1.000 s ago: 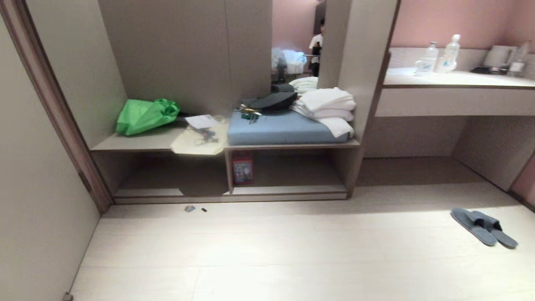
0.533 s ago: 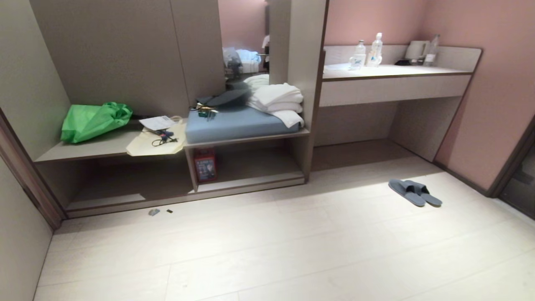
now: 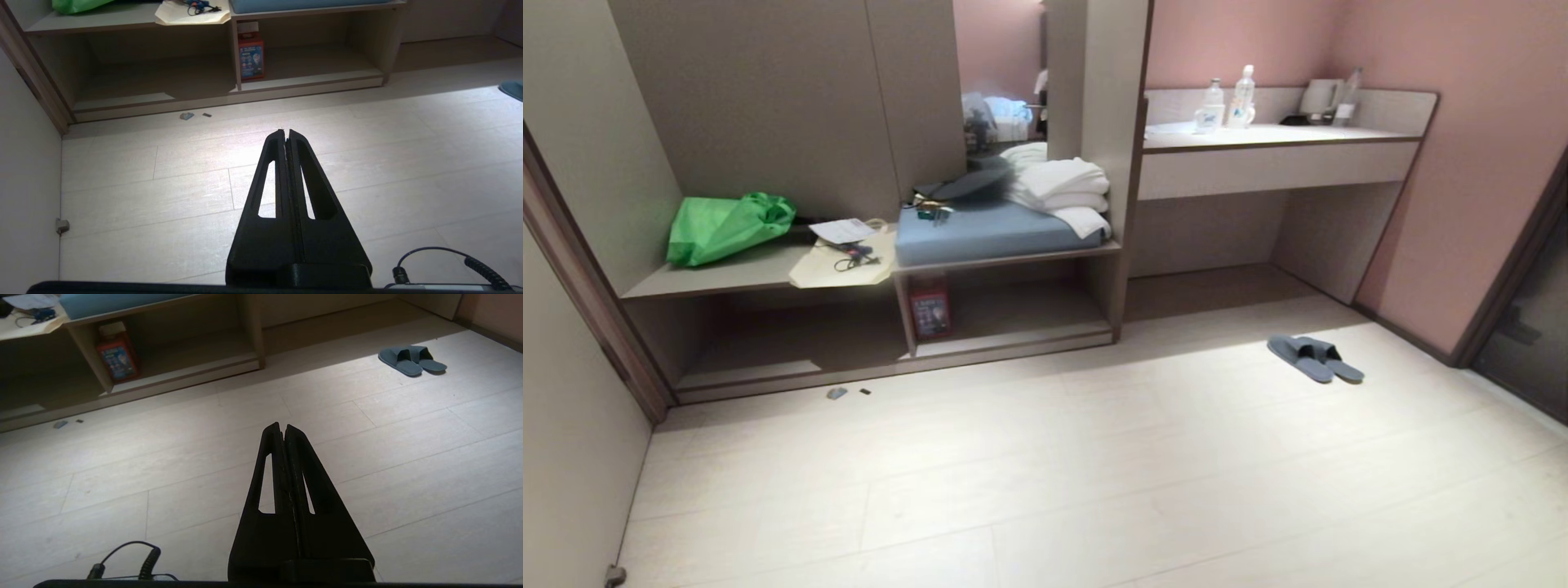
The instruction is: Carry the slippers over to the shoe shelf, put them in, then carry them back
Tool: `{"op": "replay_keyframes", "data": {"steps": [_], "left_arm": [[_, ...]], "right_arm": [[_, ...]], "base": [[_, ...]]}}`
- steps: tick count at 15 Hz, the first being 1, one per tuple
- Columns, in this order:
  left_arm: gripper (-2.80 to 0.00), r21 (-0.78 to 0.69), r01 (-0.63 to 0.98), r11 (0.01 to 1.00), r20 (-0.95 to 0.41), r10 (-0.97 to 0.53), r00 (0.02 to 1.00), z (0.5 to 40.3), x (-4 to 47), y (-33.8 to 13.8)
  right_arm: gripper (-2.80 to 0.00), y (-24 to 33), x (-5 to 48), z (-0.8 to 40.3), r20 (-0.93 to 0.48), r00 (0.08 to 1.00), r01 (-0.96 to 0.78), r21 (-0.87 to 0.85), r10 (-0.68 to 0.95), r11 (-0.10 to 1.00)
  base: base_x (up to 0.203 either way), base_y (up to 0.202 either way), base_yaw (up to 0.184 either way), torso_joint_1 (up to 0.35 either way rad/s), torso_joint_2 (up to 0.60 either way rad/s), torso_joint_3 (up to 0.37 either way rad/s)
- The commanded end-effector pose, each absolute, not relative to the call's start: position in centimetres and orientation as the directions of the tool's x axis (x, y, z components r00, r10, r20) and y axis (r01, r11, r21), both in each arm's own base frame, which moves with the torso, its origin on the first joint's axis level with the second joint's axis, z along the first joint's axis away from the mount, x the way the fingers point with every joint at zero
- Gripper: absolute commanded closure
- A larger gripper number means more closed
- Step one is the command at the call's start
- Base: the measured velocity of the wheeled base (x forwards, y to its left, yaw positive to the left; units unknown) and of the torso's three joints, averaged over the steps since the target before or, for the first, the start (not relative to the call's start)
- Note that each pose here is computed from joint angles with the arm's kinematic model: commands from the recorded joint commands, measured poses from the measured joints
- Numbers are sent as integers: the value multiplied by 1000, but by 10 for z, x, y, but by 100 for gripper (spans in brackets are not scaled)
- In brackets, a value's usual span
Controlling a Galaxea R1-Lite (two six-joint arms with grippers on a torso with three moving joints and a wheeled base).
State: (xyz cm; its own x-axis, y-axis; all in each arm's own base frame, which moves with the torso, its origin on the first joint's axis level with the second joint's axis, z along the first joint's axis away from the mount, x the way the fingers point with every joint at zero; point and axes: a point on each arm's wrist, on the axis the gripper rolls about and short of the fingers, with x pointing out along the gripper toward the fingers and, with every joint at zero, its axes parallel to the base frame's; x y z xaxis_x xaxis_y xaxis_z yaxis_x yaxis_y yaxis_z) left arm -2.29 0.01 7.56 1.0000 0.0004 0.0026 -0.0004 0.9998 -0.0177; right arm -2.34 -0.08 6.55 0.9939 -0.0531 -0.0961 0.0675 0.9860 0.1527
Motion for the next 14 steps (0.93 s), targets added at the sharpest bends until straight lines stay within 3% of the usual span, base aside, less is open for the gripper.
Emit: {"op": "replay_keyframes", "data": {"steps": [1,14], "left_arm": [[0,-18,0,1000,3,0,1000,76,-23,0],[0,-18,0,1000,4,0,1000,76,-23,0]], "right_arm": [[0,-1,-23,65,-98,994,68,154,-54,986],[0,-1,-23,65,-97,994,67,154,-53,986]], "base": [[-197,0,-1,1,2,-1],[-190,0,2,2,1,3]]}}
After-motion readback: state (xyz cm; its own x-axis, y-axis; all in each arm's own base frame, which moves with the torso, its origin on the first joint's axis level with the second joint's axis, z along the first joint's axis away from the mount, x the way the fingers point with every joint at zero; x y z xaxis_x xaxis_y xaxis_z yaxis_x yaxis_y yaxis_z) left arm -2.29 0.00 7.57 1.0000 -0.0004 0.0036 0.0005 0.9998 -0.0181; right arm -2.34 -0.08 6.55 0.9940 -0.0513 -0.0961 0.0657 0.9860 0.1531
